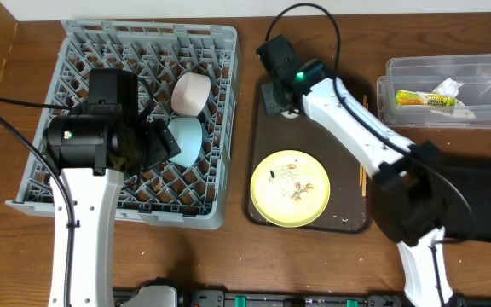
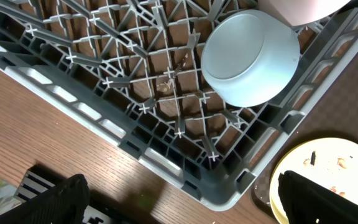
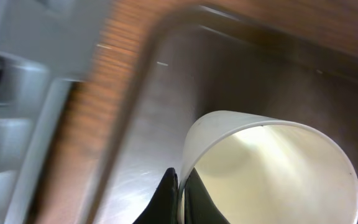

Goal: Sort waste into correct bins and load items into the dishwasher
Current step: 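Lower the right gripper onto the cream cup on the tray and grasp, then carry the cream cup left and lower it into the rack's front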

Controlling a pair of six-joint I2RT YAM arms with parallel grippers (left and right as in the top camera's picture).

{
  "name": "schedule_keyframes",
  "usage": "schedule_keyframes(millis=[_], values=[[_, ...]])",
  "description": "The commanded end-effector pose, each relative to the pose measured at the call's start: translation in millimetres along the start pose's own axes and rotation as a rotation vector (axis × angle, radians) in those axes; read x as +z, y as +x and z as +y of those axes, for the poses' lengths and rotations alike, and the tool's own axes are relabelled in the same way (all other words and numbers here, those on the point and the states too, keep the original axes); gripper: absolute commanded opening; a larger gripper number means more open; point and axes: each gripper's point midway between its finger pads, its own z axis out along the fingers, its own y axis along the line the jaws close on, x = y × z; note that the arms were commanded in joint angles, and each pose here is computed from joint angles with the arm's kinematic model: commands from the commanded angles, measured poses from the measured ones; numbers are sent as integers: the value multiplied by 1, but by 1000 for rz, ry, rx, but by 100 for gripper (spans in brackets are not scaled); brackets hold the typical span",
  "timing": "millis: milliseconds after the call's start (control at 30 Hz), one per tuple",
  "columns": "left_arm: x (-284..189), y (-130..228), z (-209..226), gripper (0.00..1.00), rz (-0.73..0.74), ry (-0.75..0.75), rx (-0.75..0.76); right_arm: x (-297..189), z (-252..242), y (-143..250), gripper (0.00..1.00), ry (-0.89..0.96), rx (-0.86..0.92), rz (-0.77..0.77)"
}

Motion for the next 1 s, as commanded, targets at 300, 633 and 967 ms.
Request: schedule_keyframes(millis=[300,633,967], values=[[1,-1,3,98,-2,-16,9,-112,96,-15,1,-558,52,-18],[0,-14,-4,98,-56,15,-1,-122,112,-6,1,-664,36,32],[-2,-22,28,98,-105,-110,-108,-132,138,9,1,-735,-7,74]])
